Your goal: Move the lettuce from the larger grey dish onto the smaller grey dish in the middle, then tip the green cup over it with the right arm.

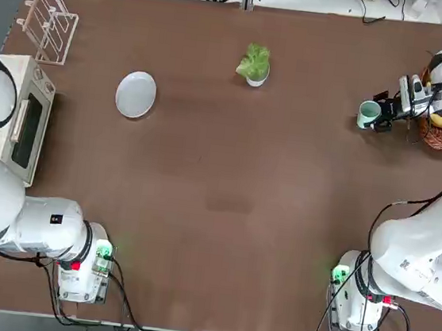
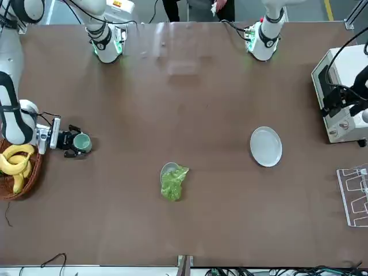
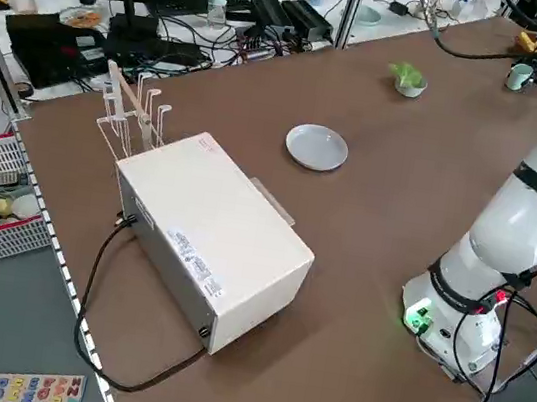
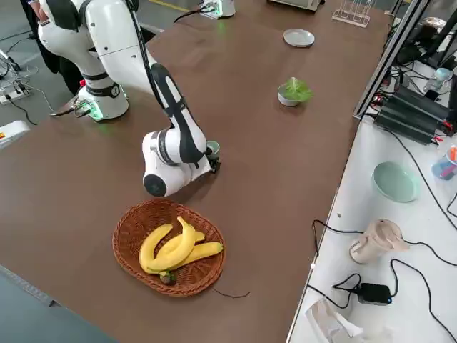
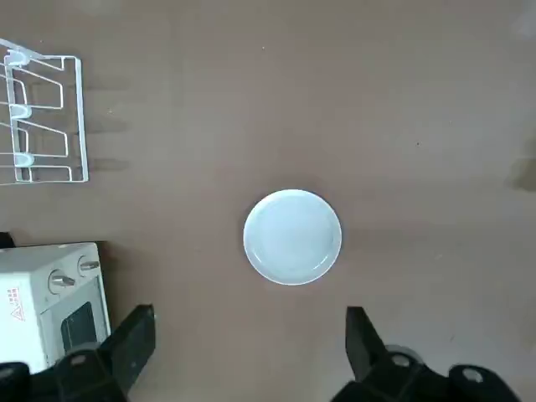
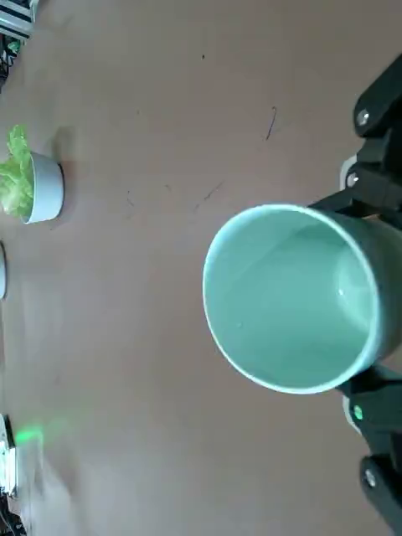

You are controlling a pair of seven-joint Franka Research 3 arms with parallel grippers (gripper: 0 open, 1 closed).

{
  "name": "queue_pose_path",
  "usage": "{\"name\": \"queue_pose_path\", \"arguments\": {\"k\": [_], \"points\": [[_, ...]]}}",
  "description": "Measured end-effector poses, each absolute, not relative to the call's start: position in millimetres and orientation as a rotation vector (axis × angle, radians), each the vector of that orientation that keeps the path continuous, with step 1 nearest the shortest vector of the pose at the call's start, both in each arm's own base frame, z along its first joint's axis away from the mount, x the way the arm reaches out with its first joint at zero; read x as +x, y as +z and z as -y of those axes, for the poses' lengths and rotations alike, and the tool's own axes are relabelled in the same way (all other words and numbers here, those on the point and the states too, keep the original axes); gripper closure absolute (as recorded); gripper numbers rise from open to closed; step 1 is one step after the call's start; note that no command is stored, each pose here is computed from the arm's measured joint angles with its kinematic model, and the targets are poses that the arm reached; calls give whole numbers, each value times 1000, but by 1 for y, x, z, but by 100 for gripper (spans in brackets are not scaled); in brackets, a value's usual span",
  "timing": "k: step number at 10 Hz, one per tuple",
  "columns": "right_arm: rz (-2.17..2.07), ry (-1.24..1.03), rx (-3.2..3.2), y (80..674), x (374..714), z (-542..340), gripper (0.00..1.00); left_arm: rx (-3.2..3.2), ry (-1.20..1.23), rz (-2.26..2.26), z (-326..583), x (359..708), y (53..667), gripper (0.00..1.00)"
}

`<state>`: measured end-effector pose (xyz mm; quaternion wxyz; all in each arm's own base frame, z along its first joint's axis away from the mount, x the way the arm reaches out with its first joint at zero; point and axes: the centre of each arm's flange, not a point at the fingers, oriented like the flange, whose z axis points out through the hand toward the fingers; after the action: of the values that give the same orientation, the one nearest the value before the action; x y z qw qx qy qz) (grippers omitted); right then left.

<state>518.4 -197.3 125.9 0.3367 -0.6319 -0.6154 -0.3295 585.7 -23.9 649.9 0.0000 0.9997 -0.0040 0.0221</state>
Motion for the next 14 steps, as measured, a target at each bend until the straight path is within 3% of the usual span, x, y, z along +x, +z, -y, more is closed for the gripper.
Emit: {"name": "queue_pose_path", "arguments": {"k": [2, 3, 11, 14], "points": [[1604, -859, -1650, 126, 518, 198, 2, 3141, 69, 7, 22, 586, 650, 0], [1601, -858, -1655, 126, 518, 199, 0, 3141, 69, 5, 21, 586, 650, 0], [1594, -782, -1755, 144, 516, 251, 0, 3141, 69, 4, 21, 586, 650, 0], [1543, -706, -1891, 202, 538, 264, 0, 3141, 69, 4, 21, 586, 650, 0]]}}
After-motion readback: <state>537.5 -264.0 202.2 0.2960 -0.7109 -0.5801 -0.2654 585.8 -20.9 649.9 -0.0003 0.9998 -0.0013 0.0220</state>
